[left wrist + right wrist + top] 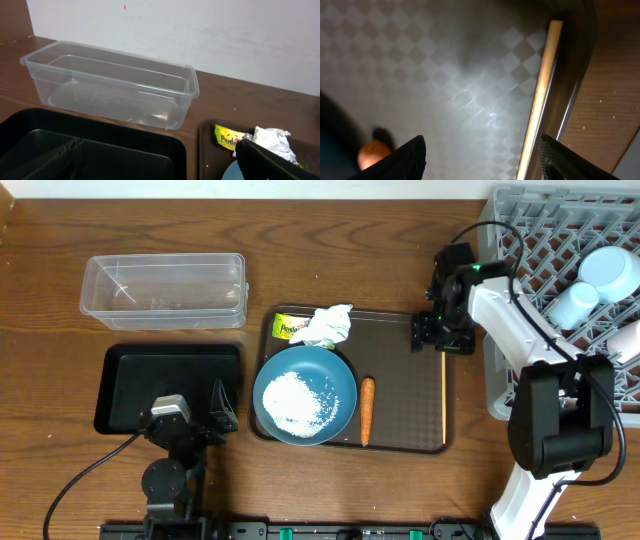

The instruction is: Sort waste into correct bins and load items into the dishwasher rack

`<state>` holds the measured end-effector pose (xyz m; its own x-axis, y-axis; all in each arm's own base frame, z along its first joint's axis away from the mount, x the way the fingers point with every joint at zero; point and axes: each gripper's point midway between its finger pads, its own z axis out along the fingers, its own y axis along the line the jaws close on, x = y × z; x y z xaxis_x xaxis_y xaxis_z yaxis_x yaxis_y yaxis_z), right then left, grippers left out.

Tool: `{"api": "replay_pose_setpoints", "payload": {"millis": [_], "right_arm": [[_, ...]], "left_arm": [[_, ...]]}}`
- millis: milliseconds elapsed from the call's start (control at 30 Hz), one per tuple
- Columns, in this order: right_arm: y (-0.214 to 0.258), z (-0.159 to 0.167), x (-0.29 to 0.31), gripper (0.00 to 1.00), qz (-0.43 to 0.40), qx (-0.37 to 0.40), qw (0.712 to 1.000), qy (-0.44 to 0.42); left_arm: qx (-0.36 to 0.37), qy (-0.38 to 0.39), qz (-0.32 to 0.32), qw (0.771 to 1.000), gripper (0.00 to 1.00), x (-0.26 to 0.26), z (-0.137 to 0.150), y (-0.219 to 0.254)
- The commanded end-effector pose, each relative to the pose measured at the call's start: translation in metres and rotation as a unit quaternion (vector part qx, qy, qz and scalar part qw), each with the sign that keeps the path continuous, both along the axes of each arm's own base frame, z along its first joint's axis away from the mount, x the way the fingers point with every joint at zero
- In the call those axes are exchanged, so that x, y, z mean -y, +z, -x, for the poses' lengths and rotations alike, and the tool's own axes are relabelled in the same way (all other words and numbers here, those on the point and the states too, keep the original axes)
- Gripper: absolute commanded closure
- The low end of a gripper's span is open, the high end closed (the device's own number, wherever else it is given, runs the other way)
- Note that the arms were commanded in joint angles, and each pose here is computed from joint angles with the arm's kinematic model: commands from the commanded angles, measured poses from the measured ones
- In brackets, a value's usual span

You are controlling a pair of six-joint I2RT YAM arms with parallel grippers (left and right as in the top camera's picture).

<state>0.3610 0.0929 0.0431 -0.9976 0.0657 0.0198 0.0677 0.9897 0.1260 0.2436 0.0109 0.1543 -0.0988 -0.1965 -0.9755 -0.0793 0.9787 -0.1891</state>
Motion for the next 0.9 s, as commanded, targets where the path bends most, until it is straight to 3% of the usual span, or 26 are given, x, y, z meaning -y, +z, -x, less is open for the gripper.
{"api": "replay_pose_setpoints", "payload": {"millis": [0,867], "right_arm": [[-0.011,0.007,0.005,0.28,0.017,-0.008,1.0,-0.012],[-0.036,0.008,0.004,0.3,0.026,0.013,0.999,-0.014]], "left_arm": [[-0.022,0.008,-0.004,1.0,0.02,-0.003,0.0,-0.018],[-0.022,0.008,-0.004,1.0,0.02,-0.003,0.0,-0.018]]}}
